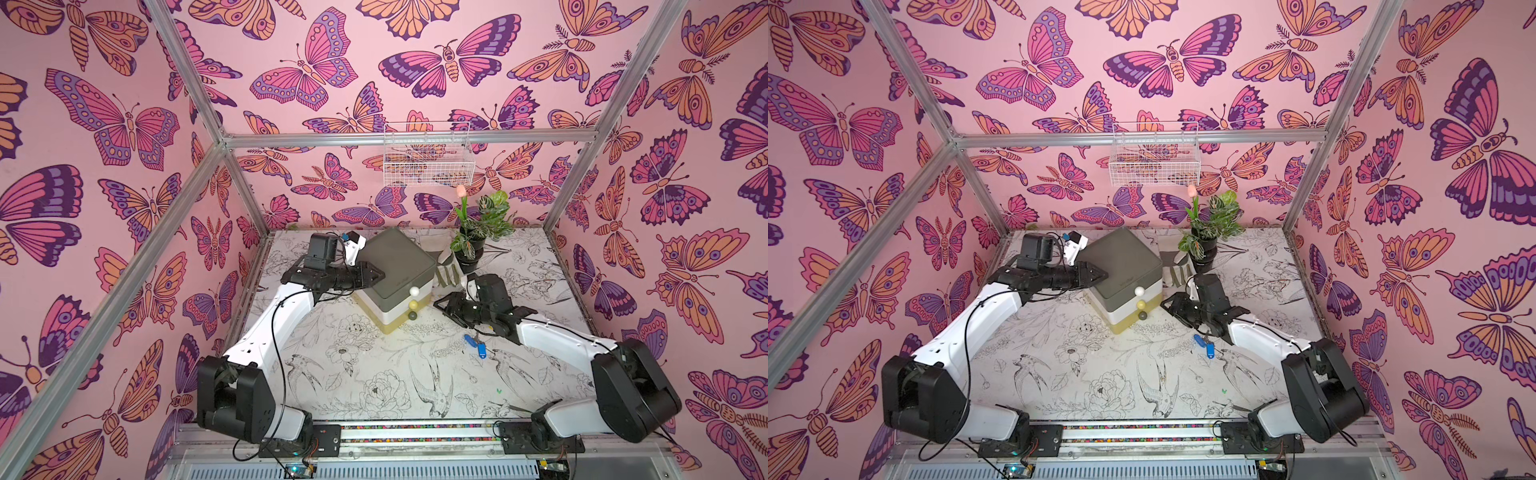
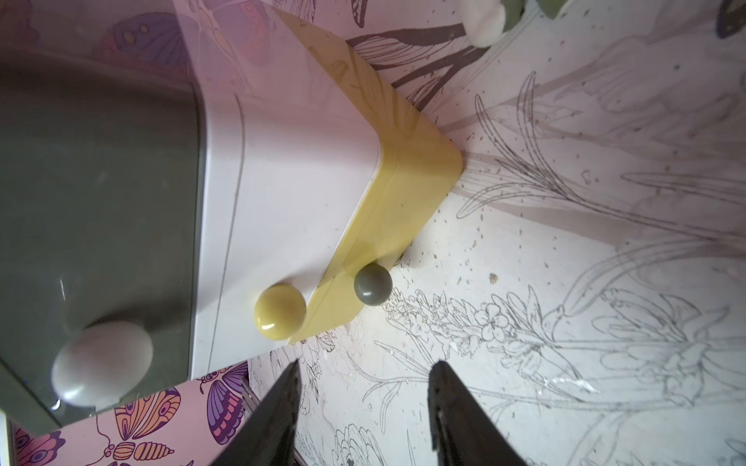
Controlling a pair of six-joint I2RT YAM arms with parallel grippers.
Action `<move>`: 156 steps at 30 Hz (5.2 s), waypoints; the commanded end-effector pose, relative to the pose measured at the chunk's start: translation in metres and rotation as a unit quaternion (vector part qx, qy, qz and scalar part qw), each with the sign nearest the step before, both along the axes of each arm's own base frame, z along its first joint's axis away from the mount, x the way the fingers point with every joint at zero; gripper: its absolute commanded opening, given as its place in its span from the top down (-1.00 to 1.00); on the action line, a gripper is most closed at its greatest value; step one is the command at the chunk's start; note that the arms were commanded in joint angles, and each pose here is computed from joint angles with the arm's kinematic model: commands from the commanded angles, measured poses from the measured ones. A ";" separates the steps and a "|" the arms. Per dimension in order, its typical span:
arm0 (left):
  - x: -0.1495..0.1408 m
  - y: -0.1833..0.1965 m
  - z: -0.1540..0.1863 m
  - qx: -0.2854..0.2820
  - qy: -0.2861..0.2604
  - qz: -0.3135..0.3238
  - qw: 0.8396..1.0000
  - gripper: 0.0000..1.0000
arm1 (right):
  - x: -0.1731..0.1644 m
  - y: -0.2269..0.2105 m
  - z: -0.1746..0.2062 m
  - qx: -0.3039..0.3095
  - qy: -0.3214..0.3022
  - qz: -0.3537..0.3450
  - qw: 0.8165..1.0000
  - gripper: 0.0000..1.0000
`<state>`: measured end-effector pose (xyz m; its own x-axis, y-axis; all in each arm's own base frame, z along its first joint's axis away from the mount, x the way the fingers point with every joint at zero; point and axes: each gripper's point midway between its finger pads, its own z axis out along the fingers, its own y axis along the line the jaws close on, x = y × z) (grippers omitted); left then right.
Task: Take the keys out of the drawer
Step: Close the drawer in the storage box, then open the drawer in the storage box.
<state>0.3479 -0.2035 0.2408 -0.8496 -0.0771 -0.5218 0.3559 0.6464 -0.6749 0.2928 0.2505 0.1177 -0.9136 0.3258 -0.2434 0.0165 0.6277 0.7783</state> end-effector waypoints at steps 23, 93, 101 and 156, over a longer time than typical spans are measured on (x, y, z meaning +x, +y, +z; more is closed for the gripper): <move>-0.021 0.004 -0.003 -0.010 0.019 -0.007 1.000 0.26 | -0.029 0.065 -0.040 0.049 0.038 0.100 0.993 -0.08; -0.017 0.002 -0.014 0.003 0.039 -0.018 0.999 0.27 | 0.032 0.084 -0.072 0.090 0.001 0.056 0.994 0.44; -0.019 0.004 -0.014 0.007 0.036 -0.015 0.999 0.26 | 0.030 0.080 -0.069 0.086 -0.005 0.051 0.995 0.50; -0.021 0.008 -0.017 0.016 0.038 -0.006 0.999 0.27 | -0.018 0.021 -0.061 0.017 -0.004 0.041 0.999 0.68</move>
